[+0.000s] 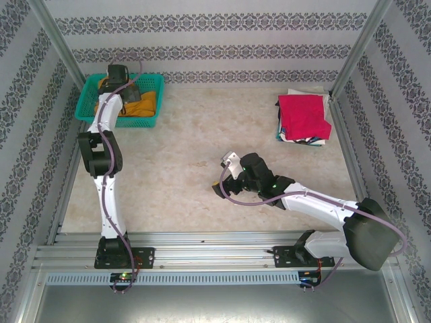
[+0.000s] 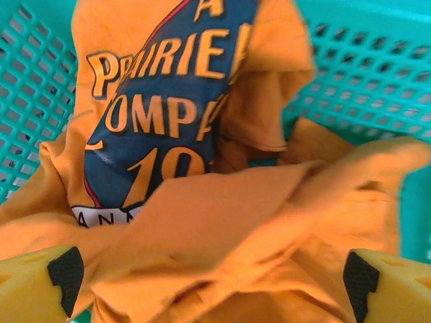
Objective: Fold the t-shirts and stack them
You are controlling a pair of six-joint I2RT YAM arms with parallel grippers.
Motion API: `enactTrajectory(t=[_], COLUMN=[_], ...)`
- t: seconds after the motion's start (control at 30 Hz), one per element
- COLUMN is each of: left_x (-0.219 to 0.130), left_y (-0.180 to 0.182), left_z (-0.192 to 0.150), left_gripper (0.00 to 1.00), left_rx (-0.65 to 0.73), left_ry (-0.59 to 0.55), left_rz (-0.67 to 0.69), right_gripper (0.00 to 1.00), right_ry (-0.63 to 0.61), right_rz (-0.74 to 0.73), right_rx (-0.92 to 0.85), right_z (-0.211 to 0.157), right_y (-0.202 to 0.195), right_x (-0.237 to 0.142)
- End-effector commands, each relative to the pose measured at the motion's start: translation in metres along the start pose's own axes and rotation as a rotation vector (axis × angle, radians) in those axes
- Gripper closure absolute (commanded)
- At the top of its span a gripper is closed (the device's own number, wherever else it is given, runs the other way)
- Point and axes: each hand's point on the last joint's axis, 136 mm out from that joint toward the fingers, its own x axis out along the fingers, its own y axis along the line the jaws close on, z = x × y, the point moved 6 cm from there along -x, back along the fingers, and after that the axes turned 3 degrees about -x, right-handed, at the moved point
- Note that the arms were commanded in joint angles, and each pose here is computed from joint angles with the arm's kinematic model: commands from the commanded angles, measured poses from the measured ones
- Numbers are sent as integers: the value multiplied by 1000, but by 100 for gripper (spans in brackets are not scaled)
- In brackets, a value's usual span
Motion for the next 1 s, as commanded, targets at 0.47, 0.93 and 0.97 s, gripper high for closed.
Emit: enactTrajectory(t=[0.47, 0.93, 0.97], left_x=[-107, -356, -367], left_y=[3, -94, -99], left_z=[85, 78, 73], left_gripper=[100, 100, 100], left_rx=[-53, 173, 176], left_ry=[-243, -663, -682], left_rz=[-113, -403, -429], right_gripper=[2, 2, 2], right_ry=[7, -7, -8], right_rz=[5, 60, 60], right_rx=[-21, -18, -17], right_z=[5, 16, 16], right_y=[4, 12, 12], right_x=[6, 20, 20])
